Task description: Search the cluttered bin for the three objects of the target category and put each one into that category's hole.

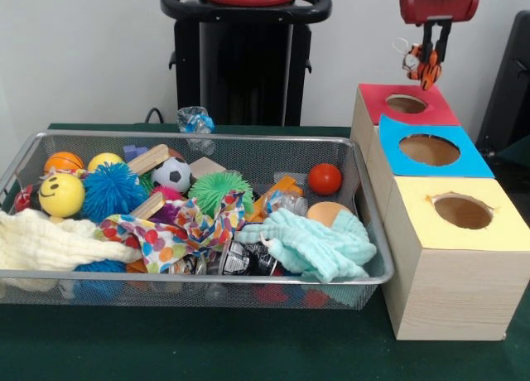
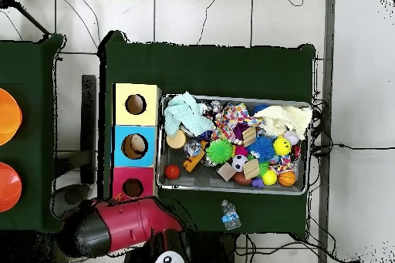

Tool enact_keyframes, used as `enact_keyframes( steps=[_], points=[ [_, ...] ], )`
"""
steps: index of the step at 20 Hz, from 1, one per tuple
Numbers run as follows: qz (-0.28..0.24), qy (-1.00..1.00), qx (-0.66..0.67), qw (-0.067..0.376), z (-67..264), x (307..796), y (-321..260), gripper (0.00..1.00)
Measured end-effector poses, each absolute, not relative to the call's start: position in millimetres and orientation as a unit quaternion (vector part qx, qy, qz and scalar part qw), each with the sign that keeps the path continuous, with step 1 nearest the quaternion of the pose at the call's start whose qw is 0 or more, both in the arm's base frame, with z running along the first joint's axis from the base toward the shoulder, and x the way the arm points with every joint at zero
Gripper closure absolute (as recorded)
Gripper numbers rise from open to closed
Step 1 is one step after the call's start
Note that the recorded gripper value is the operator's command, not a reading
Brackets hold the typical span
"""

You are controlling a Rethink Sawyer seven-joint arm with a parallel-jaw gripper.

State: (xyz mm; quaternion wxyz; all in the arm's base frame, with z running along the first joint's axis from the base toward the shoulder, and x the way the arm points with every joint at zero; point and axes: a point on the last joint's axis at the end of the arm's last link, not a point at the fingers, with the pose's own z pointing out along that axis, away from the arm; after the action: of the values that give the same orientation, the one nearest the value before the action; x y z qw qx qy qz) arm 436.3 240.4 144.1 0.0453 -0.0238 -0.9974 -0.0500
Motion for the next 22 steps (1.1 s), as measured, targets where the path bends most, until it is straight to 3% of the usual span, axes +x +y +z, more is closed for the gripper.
enact_keyframes(
  steps=[13, 22],
  points=[
    [-0.051, -0.998, -0.012, 0.042, 129.6, 427.9, 222.1, 1.00],
    [-0.055, -0.997, 0.035, 0.031, 117.4, 406.6, 256.5, 1.00]
  ],
)
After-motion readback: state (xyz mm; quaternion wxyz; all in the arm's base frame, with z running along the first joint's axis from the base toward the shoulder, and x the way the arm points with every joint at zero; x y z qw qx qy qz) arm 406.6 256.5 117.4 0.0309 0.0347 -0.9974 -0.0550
